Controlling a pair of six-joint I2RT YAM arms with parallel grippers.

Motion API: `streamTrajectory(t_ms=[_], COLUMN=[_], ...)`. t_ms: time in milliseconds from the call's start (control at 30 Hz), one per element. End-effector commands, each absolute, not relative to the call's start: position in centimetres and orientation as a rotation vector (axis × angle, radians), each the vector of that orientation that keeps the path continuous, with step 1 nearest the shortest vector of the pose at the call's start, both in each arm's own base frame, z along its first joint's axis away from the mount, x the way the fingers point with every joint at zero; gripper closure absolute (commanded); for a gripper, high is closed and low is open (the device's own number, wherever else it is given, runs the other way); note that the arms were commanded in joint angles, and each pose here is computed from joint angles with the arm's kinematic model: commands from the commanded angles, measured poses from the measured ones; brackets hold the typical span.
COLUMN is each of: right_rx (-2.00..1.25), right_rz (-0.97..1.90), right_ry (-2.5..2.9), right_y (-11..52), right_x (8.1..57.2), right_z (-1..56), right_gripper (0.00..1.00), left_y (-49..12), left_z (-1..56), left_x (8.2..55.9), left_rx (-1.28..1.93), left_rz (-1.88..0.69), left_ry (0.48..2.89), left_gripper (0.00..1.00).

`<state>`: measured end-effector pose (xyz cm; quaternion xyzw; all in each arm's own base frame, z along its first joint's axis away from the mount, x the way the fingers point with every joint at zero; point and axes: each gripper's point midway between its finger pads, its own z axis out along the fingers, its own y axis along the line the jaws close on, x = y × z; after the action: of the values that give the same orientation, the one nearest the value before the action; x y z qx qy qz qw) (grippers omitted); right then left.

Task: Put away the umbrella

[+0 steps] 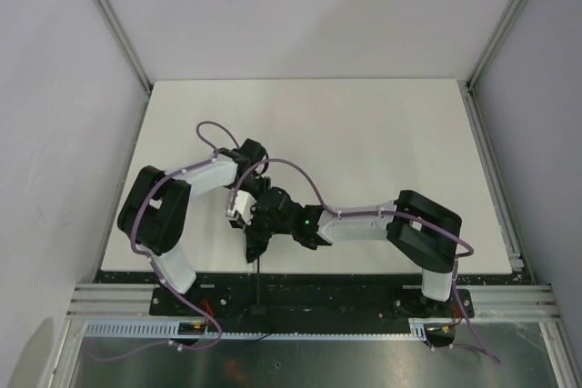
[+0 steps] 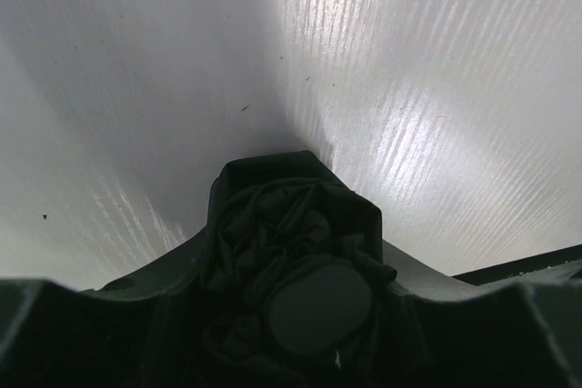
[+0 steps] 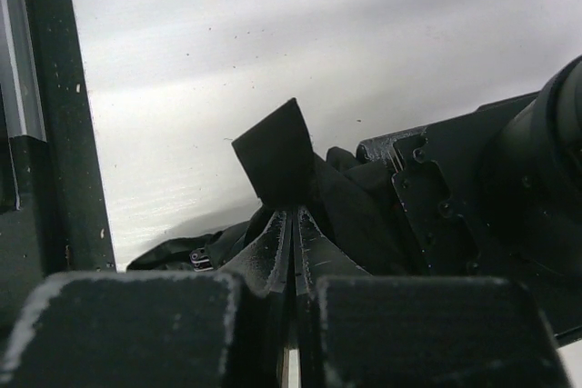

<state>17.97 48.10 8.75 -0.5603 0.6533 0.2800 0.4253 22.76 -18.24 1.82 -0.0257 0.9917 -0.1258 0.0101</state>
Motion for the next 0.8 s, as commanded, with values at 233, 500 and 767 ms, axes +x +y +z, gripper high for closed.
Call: streamTrajectory(t_ms=[233, 500, 767], right_rx=[-1.107, -1.021, -1.116], right_rz=[0.798, 0.711, 0.664], right_ry=[1.610, 1.562, 1.613], right_y=[49.4, 48.6, 46.5], right_x=[17.9, 17.5, 19.2], right_z=[15.2, 17.4, 15.2], right_gripper=[1.00, 1.00, 1.00], left_y=[-21.4, -20.4, -20.9], left_z=[7.9, 10.4, 10.7], left_x=[24.9, 26.4, 27.1], left_rx=[-0.137, -0.449, -0.585], left_rz=[-0.751, -0.787, -0.853], left_ry=[2.876, 2.693, 2.654], left_gripper=[1.00, 1.00, 1.00])
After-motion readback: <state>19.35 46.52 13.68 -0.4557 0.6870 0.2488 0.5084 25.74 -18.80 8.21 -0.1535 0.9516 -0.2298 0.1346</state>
